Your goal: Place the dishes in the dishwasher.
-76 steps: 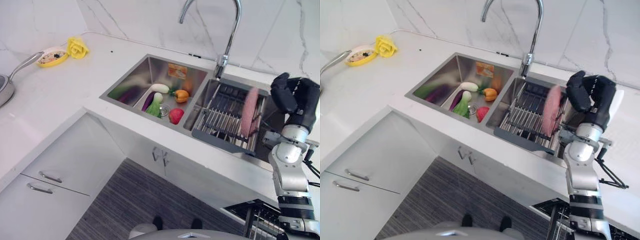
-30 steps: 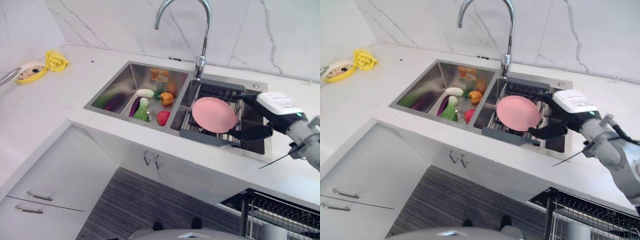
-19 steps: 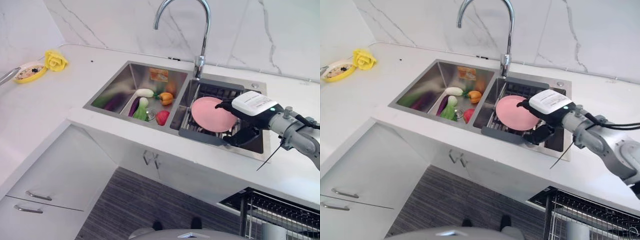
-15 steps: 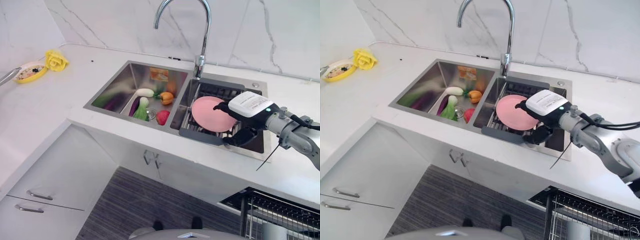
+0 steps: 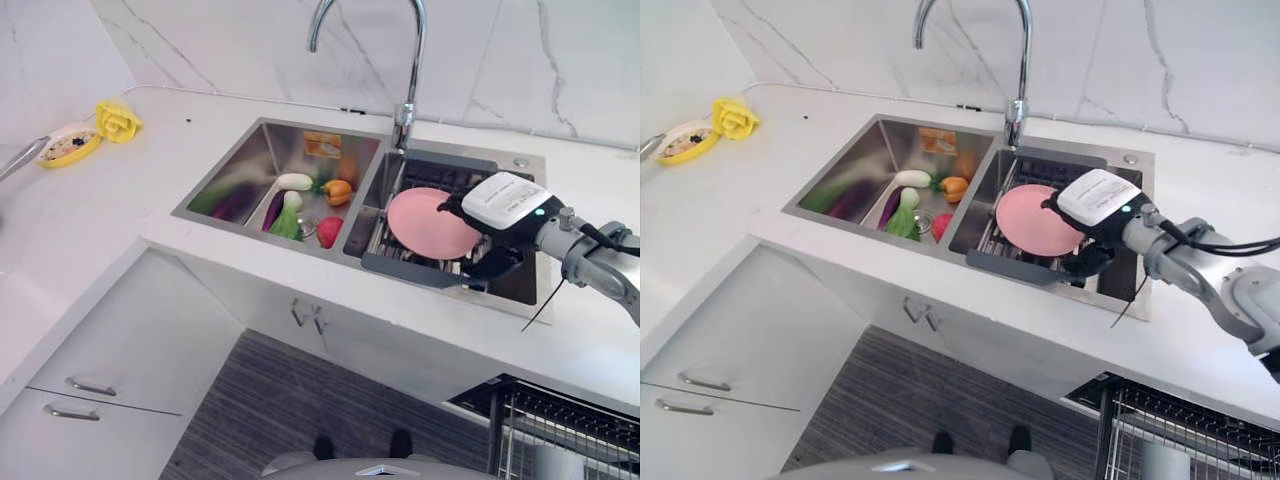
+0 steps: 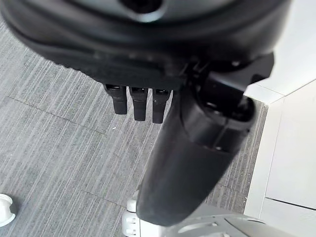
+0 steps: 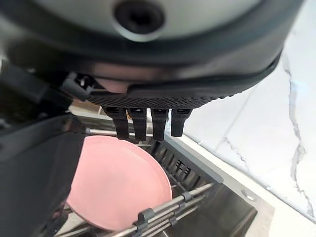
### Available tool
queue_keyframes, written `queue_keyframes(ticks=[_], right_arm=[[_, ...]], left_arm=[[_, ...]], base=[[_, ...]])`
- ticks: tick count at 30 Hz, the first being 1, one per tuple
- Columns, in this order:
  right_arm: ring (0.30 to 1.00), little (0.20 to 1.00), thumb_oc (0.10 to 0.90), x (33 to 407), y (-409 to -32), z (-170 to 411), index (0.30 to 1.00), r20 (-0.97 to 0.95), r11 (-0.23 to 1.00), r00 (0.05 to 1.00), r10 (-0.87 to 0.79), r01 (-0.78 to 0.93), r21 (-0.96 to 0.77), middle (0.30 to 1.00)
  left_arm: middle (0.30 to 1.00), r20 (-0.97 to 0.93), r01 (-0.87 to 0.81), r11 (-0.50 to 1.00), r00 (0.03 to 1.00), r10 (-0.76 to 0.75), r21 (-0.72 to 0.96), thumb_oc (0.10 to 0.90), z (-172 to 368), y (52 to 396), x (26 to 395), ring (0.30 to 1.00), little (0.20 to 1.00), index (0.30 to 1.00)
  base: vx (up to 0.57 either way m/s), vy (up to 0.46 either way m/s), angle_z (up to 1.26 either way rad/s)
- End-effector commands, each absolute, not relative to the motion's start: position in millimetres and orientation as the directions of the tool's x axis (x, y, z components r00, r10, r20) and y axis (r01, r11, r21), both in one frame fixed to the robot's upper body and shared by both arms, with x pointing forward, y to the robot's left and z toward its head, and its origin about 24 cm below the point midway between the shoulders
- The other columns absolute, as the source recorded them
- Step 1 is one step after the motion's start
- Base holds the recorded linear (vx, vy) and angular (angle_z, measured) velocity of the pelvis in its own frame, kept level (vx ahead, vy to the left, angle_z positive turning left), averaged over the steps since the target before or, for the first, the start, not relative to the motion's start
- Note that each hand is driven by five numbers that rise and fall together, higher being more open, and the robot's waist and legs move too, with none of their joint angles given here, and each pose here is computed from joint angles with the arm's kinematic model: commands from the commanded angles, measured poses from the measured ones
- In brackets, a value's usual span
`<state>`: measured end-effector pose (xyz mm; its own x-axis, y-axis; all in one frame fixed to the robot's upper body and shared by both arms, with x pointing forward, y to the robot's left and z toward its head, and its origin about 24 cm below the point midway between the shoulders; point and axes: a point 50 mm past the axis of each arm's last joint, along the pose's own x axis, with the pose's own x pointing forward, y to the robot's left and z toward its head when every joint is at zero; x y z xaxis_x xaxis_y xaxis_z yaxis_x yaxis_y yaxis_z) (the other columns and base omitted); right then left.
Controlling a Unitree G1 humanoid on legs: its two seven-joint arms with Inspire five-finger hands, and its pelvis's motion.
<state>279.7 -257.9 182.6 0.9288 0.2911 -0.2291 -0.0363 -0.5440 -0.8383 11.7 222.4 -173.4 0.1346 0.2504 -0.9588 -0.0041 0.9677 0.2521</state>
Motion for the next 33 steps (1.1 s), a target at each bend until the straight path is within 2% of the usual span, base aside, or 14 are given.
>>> queue_keyframes(ticks=[1,9,21,33], right_arm=[[0.900,0.900,0.800,292.9,-248.4,209.3,0.900,-0.075,-0.548,0.944,0.322,0.121,-0.827,0.900],[0.900,0.900,0.800,297.6,-257.2,205.6,0.900,-0.063,-0.539,0.958,0.279,0.102,-0.836,0.900],[0.900,0.900,0.800,308.1,-246.4,190.4,0.900,-0.081,-0.483,0.951,0.297,0.077,-0.872,0.900],[0.900,0.900,0.800,321.2,-257.2,157.8,0.900,-0.086,-0.519,0.974,0.208,0.035,-0.854,0.900]], left_arm=[[0.900,-0.939,0.049,0.941,0.100,0.330,0.336,0.800,-166.7,252.9,3.2,0.900,0.900,0.900],[0.900,-0.940,0.059,0.942,0.115,0.322,0.330,0.800,-167.5,249.5,8.3,0.900,0.900,0.900],[0.900,-0.936,0.055,0.940,0.128,0.327,0.336,0.800,-167.0,250.6,12.5,0.900,0.900,0.900],[0.900,-0.926,0.048,0.930,0.128,0.356,0.364,0.800,-166.5,253.0,16.8,0.900,0.900,0.900]], base=[[0.00,0.000,0.00],[0.00,-0.010,0.04],[0.00,0.000,0.00],[0.00,0.003,0.02]])
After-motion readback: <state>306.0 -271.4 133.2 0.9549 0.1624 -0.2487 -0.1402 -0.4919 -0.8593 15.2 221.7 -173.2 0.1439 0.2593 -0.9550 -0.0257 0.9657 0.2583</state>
